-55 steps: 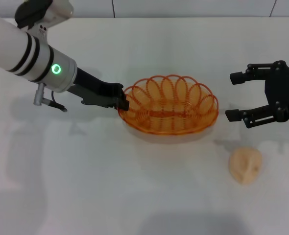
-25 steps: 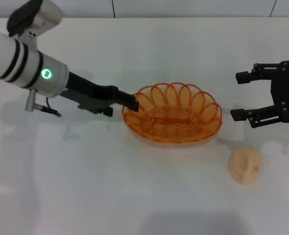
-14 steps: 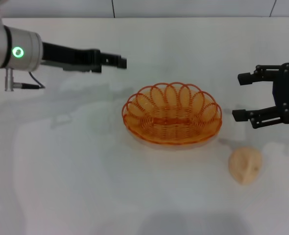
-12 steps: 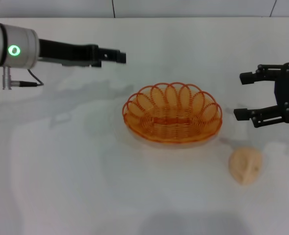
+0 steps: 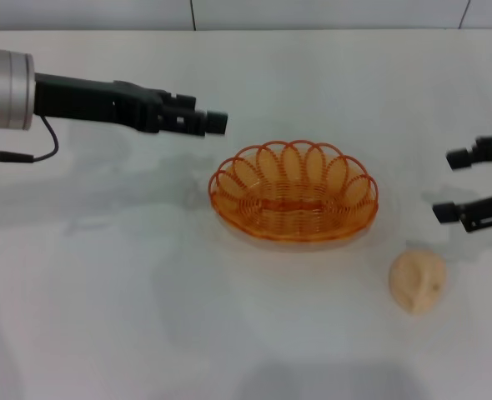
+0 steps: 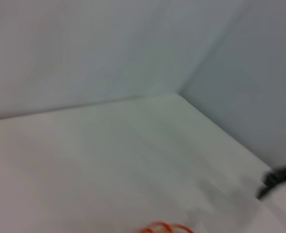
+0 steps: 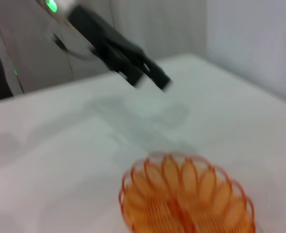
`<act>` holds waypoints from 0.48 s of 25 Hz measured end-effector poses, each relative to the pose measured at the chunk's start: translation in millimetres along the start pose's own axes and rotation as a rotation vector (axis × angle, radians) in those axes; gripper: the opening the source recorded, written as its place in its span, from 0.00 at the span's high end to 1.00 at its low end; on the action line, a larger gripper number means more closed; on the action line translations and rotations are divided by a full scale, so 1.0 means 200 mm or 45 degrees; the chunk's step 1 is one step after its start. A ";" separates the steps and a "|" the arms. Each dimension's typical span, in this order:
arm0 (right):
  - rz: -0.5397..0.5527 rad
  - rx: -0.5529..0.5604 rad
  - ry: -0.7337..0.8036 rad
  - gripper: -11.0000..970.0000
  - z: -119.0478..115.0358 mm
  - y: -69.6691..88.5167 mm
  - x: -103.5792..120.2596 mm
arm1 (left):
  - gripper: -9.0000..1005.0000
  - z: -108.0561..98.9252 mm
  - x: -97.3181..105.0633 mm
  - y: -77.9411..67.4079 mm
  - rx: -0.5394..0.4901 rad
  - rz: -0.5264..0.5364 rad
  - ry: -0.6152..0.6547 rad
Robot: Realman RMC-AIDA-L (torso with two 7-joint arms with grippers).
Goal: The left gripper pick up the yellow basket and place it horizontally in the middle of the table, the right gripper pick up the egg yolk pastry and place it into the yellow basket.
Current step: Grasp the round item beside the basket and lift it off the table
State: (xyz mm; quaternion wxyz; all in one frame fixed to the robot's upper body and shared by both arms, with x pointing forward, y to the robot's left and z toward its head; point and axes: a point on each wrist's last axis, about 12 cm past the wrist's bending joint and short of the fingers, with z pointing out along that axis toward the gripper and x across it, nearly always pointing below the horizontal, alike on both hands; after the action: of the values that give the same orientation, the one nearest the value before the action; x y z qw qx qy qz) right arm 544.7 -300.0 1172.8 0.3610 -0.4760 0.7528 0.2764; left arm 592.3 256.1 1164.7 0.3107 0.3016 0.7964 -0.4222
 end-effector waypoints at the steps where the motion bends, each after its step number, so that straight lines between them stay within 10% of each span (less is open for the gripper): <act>1: 0.015 0.000 0.034 0.10 0.00 0.00 0.00 | 0.11 -0.01 0.00 -0.01 0.017 0.038 0.019; 12: 0.091 -0.065 0.353 0.10 0.06 0.03 0.01 | 0.12 -0.03 0.00 -0.07 0.077 0.225 0.239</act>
State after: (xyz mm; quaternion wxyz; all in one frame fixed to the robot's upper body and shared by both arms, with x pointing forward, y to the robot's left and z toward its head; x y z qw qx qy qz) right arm 543.0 -289.0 1164.4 0.2312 -0.4916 0.8046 0.2397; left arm 579.6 255.2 1173.8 0.2614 0.4182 0.7792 -0.3870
